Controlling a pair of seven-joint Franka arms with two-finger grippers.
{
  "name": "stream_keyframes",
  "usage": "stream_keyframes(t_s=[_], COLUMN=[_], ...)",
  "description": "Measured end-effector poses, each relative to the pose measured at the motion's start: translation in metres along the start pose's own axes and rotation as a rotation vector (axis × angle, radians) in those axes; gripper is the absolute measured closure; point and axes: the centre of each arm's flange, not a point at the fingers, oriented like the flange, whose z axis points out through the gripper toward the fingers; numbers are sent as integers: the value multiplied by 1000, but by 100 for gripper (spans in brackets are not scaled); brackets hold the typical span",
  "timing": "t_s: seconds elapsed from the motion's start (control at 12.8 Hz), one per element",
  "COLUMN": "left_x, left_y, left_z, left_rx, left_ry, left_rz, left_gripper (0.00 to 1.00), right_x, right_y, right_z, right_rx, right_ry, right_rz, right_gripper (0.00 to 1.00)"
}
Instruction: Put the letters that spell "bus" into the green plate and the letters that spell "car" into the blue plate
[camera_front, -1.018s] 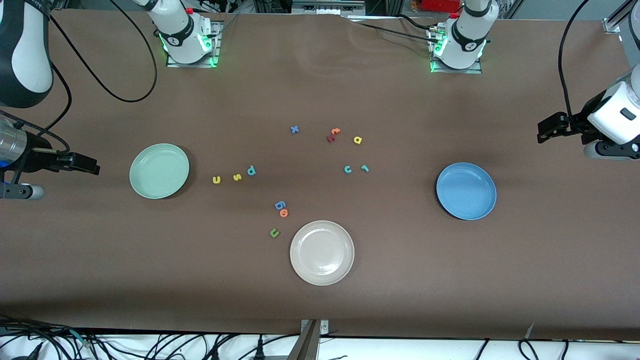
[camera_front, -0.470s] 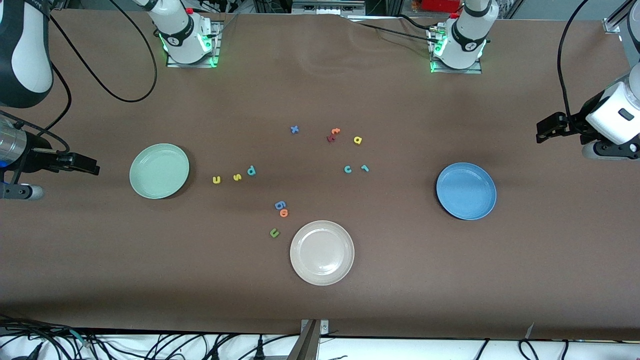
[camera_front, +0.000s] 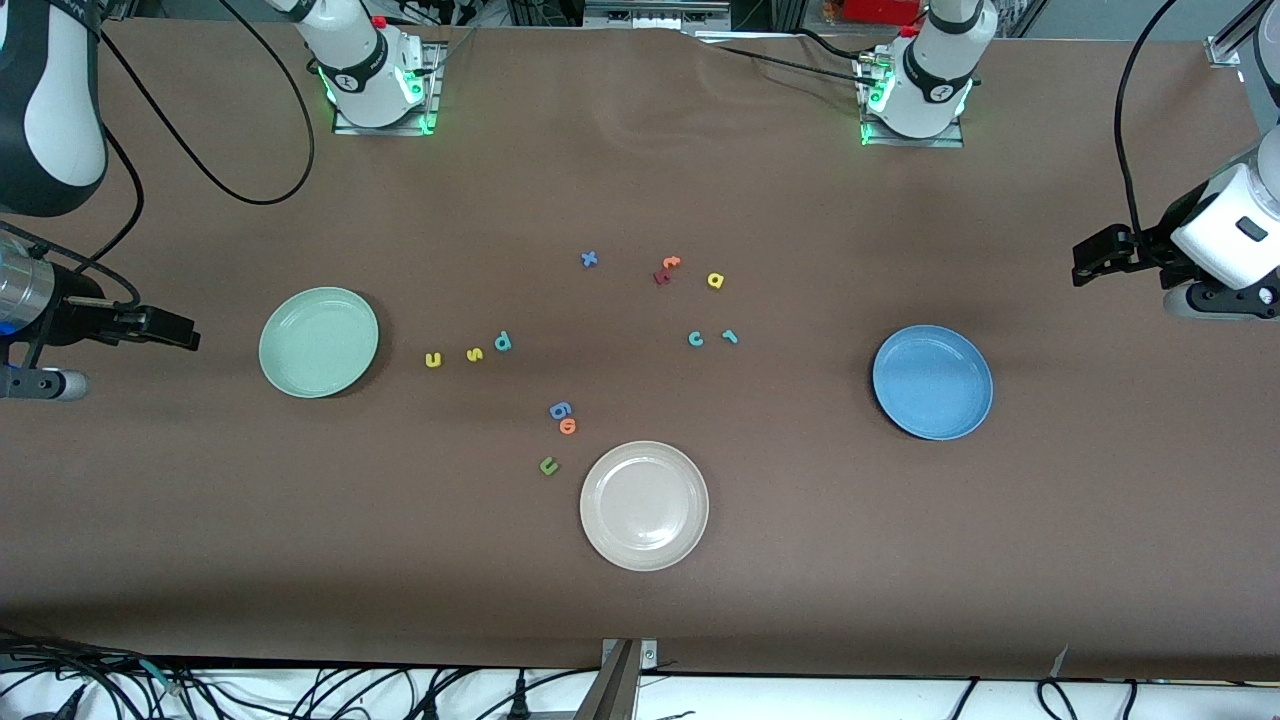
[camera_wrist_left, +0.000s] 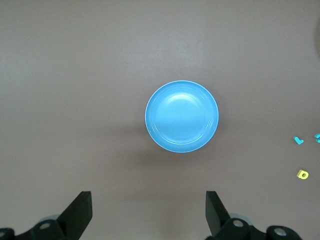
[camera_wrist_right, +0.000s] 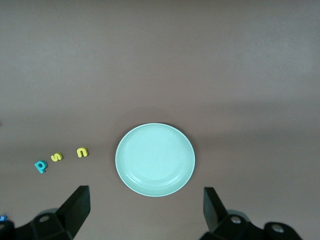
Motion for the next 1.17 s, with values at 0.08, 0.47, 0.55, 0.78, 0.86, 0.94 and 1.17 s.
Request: stream_keyframes(t_s=[0.08,0.47,0.55,0.78,0.86,0.94,1.17], left_x=[0,0,0,0,0,0,0], left_y=[0,0,0,0,0,0,0], left_z=[0,0,0,1,1,1,1], left_rx=[0,0,0,0,0,0,0], left_ry=[0,0,-1,-1,-1,-1,-2], left_rz=[0,0,0,0,0,0,0], left_gripper=[0,0,0,0,0,0,0], right_x=[1,2,2,3,3,3,5], right_y=[-2,-34,-37,-47,-49,-52,-78], right_z=[3,7,7,5,5,5,18], right_rx=[-1,-4,-4,-4,-3,0,-4], right_ry=[-5,-7,0,19,20,20,2], right_rz=[-3,-51,-56,-71,-73,-67,-18], right_gripper=[0,0,0,0,0,0,0])
